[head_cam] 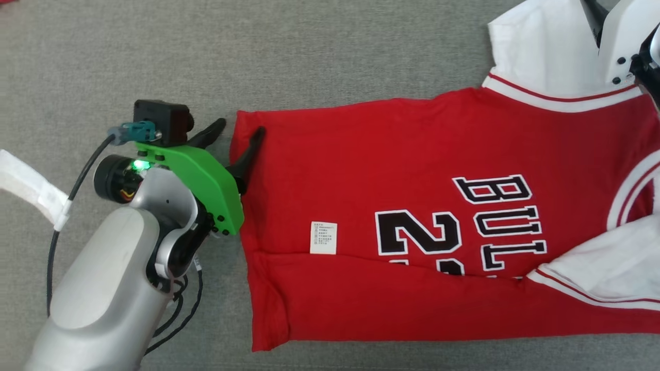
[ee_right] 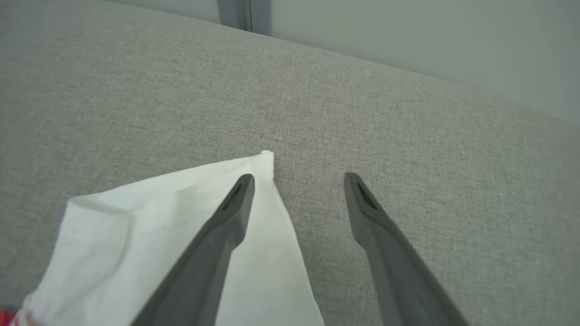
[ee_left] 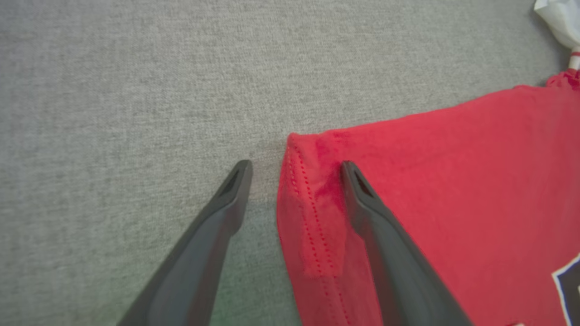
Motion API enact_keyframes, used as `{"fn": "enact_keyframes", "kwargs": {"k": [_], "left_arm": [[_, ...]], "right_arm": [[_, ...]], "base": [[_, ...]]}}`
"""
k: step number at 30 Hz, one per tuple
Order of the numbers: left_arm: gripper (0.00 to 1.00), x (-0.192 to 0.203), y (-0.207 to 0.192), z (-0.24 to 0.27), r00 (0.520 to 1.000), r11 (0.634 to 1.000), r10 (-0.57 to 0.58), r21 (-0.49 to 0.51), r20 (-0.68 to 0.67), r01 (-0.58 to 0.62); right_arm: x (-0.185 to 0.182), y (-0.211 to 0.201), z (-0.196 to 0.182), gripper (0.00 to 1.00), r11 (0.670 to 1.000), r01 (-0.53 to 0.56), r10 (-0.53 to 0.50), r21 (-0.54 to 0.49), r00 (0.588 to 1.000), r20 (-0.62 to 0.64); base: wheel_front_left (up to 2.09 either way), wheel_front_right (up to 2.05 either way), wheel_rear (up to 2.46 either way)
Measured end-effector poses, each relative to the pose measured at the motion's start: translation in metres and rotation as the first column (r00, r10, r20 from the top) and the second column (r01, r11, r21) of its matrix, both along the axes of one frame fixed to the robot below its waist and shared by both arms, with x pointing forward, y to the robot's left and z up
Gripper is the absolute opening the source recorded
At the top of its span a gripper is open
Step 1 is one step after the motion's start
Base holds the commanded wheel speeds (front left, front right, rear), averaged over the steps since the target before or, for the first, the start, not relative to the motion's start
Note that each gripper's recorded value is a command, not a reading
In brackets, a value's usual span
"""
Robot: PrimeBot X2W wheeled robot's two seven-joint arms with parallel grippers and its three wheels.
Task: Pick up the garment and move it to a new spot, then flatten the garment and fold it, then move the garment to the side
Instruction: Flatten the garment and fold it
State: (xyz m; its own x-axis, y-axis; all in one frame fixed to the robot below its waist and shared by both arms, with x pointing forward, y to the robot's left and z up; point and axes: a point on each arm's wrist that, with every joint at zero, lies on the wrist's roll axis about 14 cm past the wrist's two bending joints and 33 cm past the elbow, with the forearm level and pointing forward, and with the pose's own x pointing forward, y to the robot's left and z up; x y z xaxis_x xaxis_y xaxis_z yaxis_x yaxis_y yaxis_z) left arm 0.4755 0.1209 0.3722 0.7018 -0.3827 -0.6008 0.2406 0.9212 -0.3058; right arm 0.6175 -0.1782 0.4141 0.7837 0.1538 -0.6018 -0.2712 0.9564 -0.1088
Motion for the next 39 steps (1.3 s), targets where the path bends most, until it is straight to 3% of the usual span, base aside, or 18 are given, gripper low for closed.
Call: {"fn": "enact_keyframes", "kwargs": {"k": [4,9,11,12,14,15,16,17,18,19,26,32,39], "left_arm": [[1.00,-0.001,-0.001,-0.004,1.000,1.000,0.005,-0.009,-0.012,-0.005],[1.00,-0.006,-0.002,-0.009,0.999,1.000,-0.015,-0.024,-0.039,0.014],[1.00,-0.007,-0.002,-0.009,0.999,0.999,-0.028,-0.019,-0.043,0.027],[1.00,-0.007,-0.003,-0.009,0.999,0.999,-0.033,-0.018,-0.041,0.032],[1.00,-0.006,-0.006,-0.007,0.999,0.999,-0.038,-0.028,-0.037,0.037],[1.00,-0.005,-0.007,-0.006,0.999,0.999,-0.042,-0.030,-0.034,0.041],[1.00,-0.005,-0.010,-0.005,0.998,0.998,-0.048,-0.036,-0.032,0.047],[0.53,-0.004,-0.013,-0.004,0.998,0.998,-0.052,-0.042,-0.031,0.051],[0.15,-0.003,-0.015,-0.003,0.998,0.997,-0.057,-0.047,-0.024,0.056],[0.00,0.001,-0.014,-0.001,0.999,0.998,-0.041,-0.048,-0.008,0.040],[0.00,0.016,-0.009,0.004,0.999,1.000,-0.021,-0.023,0.046,0.022],[0.00,0.027,-0.008,0.028,0.991,0.999,-0.053,-0.006,0.121,0.054],[0.00,0.010,-0.017,0.046,0.983,0.996,-0.074,-0.043,0.166,0.082]], "right_arm": [[-0.001,0.014,-0.038,1.00,1.000,-0.012,0.013,0.006,0.994,-0.104],[0.002,0.029,-0.047,1.00,0.998,-0.029,0.037,0.053,0.989,-0.144],[-0.001,0.029,-0.047,0.88,0.998,-0.031,0.040,0.059,0.987,-0.157],[-0.002,0.028,-0.046,0.80,0.998,-0.031,0.041,0.062,0.986,-0.160],[-0.005,0.028,-0.045,0.34,0.997,-0.027,0.040,0.076,0.985,-0.170],[-0.006,0.028,-0.045,0.00,0.996,-0.022,0.038,0.090,0.984,-0.176],[-0.008,0.028,-0.045,0.00,0.994,-0.017,0.036,0.105,0.983,-0.180],[-0.009,0.029,-0.044,0.00,0.993,-0.014,0.035,0.118,0.983,-0.180],[-0.009,0.030,-0.043,0.00,0.992,-0.013,0.036,0.129,0.983,-0.178],[-0.008,0.029,-0.040,0.00,0.989,-0.006,0.030,0.146,0.987,-0.161],[0.011,0.015,-0.007,0.00,0.983,0.008,-0.010,0.186,1.000,0.010],[0.014,0.014,0.025,0.00,0.975,-0.027,0.012,0.220,0.998,0.066],[-0.029,-0.006,0.036,0.00,0.973,-0.089,0.072,0.212,0.994,0.087]], "base": [[0.00,0.00,0.00],[0.00,0.00,0.00],[0.00,0.00,0.00],[0.00,0.00,0.00],[0.00,0.00,0.00],[0.00,0.00,0.00],[0.00,0.00,0.00],[0.00,0.00,0.00],[0.00,0.00,0.00],[0.00,0.00,0.00],[0.00,0.00,0.00],[0.00,0.00,0.00],[0.00,0.00,0.00]]}}
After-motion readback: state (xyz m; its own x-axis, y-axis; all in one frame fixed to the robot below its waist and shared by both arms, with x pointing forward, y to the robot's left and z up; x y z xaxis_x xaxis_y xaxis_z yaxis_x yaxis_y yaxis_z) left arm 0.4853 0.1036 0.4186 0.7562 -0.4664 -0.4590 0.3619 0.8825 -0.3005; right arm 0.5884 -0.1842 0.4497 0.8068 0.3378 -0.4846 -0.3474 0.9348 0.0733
